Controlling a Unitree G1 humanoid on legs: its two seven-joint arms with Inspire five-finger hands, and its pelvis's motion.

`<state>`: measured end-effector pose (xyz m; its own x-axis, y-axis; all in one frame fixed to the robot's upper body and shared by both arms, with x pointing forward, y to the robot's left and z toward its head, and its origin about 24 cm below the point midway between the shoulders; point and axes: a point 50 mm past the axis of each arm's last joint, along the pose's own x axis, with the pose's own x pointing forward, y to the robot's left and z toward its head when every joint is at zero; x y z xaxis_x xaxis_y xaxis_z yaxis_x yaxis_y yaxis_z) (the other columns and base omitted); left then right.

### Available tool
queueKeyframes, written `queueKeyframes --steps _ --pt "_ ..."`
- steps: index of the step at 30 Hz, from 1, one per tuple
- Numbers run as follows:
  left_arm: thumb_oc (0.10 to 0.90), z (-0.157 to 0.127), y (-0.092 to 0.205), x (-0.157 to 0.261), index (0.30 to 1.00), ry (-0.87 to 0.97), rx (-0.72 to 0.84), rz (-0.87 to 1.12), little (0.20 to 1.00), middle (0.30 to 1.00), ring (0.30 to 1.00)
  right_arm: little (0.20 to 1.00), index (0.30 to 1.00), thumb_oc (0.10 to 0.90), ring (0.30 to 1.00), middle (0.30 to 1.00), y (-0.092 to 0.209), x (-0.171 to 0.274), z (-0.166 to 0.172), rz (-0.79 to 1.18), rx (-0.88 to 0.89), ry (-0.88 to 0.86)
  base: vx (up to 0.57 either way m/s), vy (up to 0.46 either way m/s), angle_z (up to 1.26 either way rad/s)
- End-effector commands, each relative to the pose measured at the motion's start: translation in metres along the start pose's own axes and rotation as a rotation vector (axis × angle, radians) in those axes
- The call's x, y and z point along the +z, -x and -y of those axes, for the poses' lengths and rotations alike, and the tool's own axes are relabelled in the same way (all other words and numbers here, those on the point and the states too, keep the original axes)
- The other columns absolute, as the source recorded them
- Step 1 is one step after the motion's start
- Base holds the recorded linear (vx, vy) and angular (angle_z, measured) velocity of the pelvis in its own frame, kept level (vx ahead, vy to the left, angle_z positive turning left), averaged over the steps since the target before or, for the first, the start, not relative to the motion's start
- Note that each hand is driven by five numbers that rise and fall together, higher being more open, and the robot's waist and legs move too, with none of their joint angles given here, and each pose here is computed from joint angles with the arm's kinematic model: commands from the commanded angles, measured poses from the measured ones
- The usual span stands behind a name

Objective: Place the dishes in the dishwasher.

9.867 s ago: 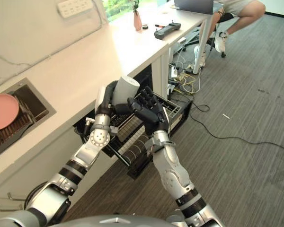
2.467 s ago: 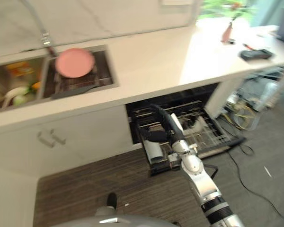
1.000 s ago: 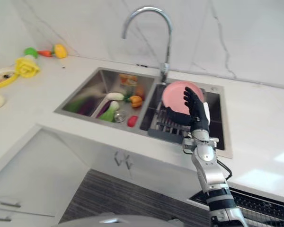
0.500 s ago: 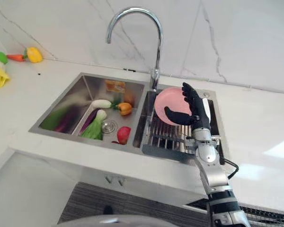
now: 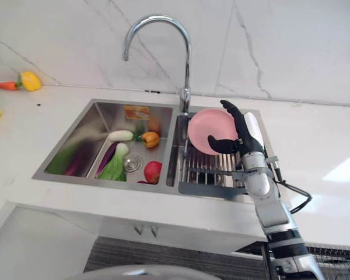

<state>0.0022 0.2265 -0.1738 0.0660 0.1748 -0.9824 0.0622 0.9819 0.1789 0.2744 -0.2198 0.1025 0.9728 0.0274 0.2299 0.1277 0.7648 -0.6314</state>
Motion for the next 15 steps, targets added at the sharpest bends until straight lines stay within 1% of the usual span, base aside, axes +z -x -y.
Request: queueKeyframes --steps 1,3,8,10,15 --pt "0.8 0.015 0.0 0.053 0.9 -0.129 -0.039 0.17 0.9 0.9 0.9 0.9 0.9 0.8 0.9 0.9 -0.029 0.062 0.035 0.329 -0.063 0.126 0.01 -0.011 -0.08" --pt "0.8 0.005 0.001 0.058 0.9 -0.184 -0.006 0.192 0.9 0.9 0.9 0.9 0.9 0.8 0.9 0.9 -0.03 0.061 0.034 0.334 -0.027 0.153 0.02 -0.016 -0.04" --pt "0.8 -0.012 0.002 0.065 0.9 -0.233 0.047 0.221 0.9 0.9 0.9 0.9 0.9 0.8 0.9 0.9 -0.031 0.052 0.027 0.311 0.062 0.217 0.0 0.0 0.0" --pt "0.8 -0.015 0.002 0.063 0.9 -0.242 0.059 0.22 0.9 0.9 0.9 0.9 0.9 0.8 0.9 0.9 -0.032 0.048 0.025 0.296 0.075 0.223 0.0 0.0 0.0" --pt "0.8 -0.009 0.001 0.058 0.9 -0.251 0.044 0.206 0.9 0.9 0.9 0.9 0.9 0.8 0.9 0.9 -0.034 0.043 0.024 0.283 0.057 0.264 0.01 -0.018 0.04"
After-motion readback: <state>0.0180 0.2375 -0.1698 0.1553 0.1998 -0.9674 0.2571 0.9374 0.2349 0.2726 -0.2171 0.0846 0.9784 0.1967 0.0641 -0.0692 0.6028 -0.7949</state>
